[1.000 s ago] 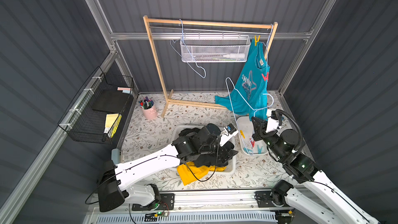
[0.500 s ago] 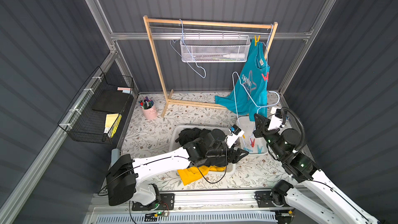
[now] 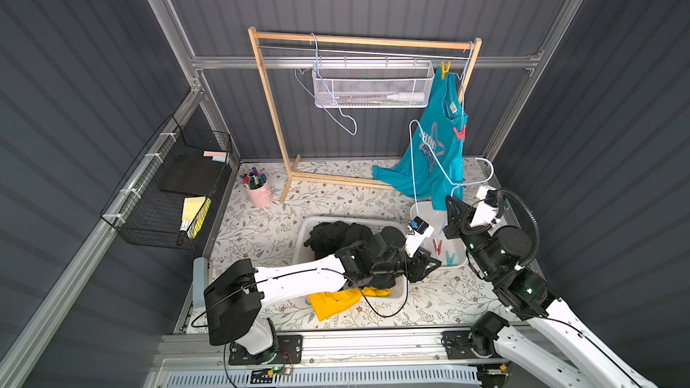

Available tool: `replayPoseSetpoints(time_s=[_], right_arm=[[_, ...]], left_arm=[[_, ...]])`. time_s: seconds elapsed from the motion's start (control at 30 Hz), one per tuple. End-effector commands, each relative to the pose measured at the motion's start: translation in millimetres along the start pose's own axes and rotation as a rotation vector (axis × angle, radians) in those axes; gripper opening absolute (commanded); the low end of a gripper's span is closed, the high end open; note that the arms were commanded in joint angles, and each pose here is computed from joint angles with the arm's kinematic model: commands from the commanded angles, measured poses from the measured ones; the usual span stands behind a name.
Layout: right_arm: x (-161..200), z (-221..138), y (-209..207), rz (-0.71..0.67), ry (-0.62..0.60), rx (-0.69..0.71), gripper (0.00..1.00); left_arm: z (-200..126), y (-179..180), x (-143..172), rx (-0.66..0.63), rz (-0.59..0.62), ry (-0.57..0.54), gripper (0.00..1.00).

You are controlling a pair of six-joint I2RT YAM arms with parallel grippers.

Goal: Remove the clothespins securing t-shirts to the hanger
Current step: Place the hanger on the clothes rail.

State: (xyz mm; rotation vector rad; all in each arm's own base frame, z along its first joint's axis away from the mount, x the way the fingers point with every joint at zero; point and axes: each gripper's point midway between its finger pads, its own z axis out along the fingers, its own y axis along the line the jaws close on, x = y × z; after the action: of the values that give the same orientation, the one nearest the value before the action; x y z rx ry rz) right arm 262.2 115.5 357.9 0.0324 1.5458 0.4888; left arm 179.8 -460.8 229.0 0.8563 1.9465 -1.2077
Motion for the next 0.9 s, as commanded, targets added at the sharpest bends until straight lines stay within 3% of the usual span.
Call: replayPoseSetpoints(time_s=[0.0, 0.3, 0.57, 0.73, 0.8, 0.87], right_arm=[[-12.8, -4.9, -1.4, 0.029, -0.041, 0.007, 0.00], [-9.8, -7.0, -3.5, 0.031, -0.033, 0.012, 0.00], [-7.8, -7.4, -3.6, 0.035, -0.030, 0.009, 0.00], [-5.6, -6.9, -2.4, 0.028, -0.024, 0.001, 0.00], [-7.5, -7.8, -0.6, 0.021, -0.025, -0.009, 0.09], [-7.4, -9.7, 1.5, 0.007, -0.018, -0.023, 0.26]], left_arm=[[6.9, -7.0, -14.2, 0.015, -0.009, -0.054, 0.44], [14.7, -3.9, -19.2, -0.009, -0.003, -0.087, 0.33], [15.3, -6.8, -22.5, 0.004, -0.008, -0.102, 0.00], [12.4, -8.1, -27.0, 0.002, -0.008, -0.115, 0.00], [10.9, -9.2, -28.7, 0.003, -0.001, -0.115, 0.00], [8.7, -10.7, -29.9, 0.003, 0.003, -0.113, 0.00]])
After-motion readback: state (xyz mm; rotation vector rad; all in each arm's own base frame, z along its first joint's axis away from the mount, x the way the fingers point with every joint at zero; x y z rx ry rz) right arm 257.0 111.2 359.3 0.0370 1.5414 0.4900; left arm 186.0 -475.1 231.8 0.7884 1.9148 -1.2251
